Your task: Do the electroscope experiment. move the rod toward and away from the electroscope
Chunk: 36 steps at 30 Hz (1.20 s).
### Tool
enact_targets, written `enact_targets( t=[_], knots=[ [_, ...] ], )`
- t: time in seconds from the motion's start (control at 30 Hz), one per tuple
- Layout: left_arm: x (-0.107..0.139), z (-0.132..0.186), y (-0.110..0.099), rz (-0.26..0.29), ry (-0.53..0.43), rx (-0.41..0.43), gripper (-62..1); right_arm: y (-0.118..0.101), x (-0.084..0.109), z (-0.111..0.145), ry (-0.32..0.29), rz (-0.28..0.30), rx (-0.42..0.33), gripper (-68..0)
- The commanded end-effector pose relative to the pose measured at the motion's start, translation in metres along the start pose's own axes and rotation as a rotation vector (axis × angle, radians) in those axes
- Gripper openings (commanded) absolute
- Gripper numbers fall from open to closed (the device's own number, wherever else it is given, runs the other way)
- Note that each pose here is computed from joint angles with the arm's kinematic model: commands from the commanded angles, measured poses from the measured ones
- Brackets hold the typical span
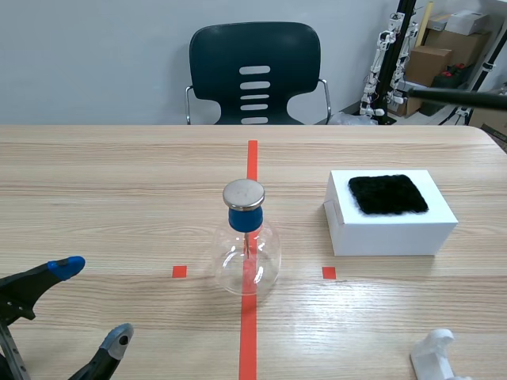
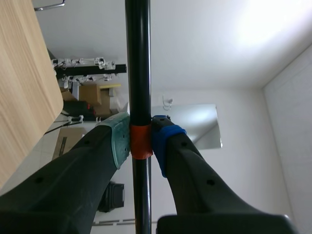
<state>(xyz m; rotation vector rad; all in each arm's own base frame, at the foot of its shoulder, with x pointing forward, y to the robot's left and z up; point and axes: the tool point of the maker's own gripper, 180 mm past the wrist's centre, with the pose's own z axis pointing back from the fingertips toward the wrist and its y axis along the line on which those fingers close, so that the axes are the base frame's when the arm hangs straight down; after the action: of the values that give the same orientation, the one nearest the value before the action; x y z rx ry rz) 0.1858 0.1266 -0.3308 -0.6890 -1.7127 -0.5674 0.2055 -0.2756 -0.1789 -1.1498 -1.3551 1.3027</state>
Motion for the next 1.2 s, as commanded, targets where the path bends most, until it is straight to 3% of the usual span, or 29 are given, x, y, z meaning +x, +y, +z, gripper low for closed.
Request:
enact_targets(
  t=[0.0,0.1,0.73,0.93,1.17],
  knots=[
    [0.004,-0.001,0.0,0.0,-0.026,0.007,1.4,-0.003,0.002,-0.001,0.003,0.011,-0.035,-66.3],
    [0.004,-0.001,0.0,0.0,-0.026,0.007,1.4,0.002,0.012,0.001,-0.007,-0.003,-0.045,-66.3],
    [0.004,-0.001,0.0,0.0,-0.026,0.007,1.4,0.002,0.011,0.001,-0.003,-0.005,-0.048,-66.2],
    [0.004,-0.001,0.0,0.0,-0.026,0.007,1.4,-0.004,0.009,0.001,0.009,0.024,-0.077,-66.3],
    [0.004,-0.001,0.0,0.0,-0.026,0.007,1.4,-0.005,0.001,-0.003,0.046,0.058,-0.063,-66.3]
  ],
)
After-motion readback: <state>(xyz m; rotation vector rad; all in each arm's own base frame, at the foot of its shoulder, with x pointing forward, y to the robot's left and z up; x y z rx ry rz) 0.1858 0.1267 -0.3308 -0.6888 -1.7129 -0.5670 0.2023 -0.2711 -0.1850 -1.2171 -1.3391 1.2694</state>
